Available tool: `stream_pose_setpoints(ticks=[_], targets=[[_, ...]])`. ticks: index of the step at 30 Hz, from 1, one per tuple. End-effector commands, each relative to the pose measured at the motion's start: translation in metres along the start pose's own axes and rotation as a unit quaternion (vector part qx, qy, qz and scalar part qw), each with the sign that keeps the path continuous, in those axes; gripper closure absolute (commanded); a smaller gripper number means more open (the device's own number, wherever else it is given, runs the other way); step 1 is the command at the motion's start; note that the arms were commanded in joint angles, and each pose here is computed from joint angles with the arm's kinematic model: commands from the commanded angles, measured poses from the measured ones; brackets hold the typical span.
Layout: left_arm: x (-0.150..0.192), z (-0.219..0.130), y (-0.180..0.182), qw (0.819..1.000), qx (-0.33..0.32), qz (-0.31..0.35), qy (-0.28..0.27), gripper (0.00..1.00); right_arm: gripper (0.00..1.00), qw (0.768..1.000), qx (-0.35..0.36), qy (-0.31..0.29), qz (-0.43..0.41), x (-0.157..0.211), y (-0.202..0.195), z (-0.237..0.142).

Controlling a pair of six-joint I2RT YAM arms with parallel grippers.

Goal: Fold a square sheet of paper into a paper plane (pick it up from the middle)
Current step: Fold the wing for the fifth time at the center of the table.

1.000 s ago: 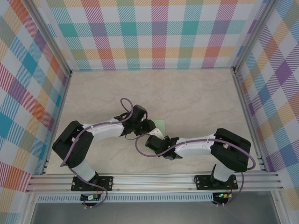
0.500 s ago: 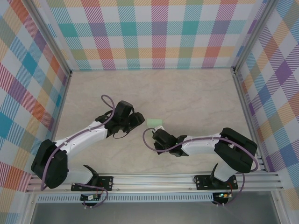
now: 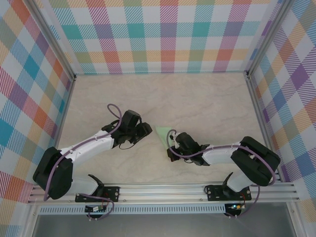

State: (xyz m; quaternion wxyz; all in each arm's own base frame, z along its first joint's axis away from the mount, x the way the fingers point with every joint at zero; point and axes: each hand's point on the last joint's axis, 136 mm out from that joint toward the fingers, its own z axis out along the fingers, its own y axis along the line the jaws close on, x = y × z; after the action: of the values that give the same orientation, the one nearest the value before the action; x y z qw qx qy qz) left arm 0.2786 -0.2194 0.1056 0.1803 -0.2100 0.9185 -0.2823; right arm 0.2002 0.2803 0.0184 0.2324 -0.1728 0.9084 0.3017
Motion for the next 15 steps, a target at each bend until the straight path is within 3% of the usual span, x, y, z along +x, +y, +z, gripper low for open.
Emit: stream_pose_setpoints(ticks=[1, 15], targets=[[-0.001, 0.005, -0.003, 1.0, 0.018, -0.009, 0.004, 0.43, 0.96, 0.998, -0.06, 0.009, 0.033, 0.004, 0.012, 0.0], [0.014, 0.023, -0.015, 0.996, 0.073, -0.024, 0.038, 0.51, 0.94, 0.984, -0.095, 0.004, 0.152, 0.005, -0.008, -0.002]])
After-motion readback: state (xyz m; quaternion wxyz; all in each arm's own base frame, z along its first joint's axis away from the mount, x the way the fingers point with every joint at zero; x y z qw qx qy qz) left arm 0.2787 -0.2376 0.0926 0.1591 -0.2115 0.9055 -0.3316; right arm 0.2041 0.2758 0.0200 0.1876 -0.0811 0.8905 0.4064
